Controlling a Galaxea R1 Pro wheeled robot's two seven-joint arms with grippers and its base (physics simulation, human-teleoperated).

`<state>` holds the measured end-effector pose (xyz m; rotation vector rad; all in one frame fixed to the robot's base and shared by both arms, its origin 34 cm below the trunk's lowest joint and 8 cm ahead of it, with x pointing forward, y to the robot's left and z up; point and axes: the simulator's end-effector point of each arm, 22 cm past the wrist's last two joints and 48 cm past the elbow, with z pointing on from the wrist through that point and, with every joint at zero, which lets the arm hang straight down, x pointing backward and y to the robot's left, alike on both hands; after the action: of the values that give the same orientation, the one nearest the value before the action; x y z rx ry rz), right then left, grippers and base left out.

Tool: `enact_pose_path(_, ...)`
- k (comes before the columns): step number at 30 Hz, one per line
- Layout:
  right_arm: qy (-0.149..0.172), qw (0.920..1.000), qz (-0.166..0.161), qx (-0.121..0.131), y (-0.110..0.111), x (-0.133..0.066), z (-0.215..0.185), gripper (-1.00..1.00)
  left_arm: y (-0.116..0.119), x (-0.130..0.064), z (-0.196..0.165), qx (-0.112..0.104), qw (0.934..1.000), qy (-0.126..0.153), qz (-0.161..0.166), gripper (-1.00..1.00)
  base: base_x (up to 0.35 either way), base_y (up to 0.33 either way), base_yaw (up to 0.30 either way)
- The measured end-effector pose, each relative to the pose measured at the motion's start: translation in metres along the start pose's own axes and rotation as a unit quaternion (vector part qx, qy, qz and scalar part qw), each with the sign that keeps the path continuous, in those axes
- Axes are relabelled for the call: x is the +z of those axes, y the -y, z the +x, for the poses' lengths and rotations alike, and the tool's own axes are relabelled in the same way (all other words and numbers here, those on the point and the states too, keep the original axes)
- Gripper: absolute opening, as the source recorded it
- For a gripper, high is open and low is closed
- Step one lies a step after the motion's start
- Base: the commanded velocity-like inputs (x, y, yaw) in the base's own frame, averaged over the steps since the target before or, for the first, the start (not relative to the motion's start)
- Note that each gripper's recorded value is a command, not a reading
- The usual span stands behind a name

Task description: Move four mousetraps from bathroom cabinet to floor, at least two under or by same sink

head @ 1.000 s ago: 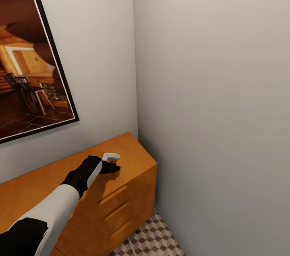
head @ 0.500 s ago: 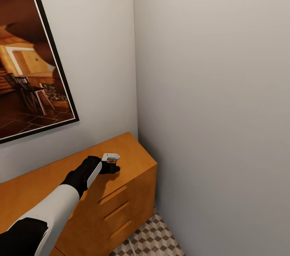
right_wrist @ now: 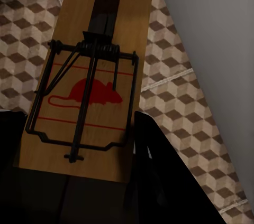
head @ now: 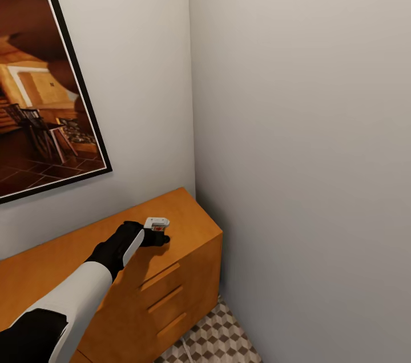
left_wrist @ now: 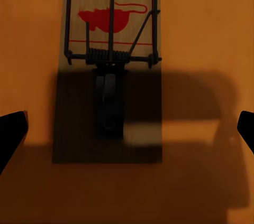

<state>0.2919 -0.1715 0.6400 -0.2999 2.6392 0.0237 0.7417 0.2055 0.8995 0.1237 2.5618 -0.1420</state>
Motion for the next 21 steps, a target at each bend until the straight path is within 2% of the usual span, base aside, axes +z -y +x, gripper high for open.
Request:
enact_pose_path(17,0.000,1.0000,0.000,0.000,0.0000,-0.0001,0.0003,-1.00,0.0000,0.0000,0.0000,0.000,1.0000,0.000,0.000,1.00,0.000,0.000,0.000)
enact_pose_path(18,0.000,1.0000,0.000,0.000,0.0000,-0.0001,0.0003,-1.00,0.0000,0.0000,0.0000,0.000,1.0000,0.000,0.000,-1.00,0.000,0.000,0.000)
enact_pose_path(21,0.000,1.0000,0.000,0.000,-0.0003,0.0000,0.0001,-1.00,-0.0032,0.0004,0.0009,0.006,1.0000,-0.001,-0.006,-1.00,0.000,0.000,0.000)
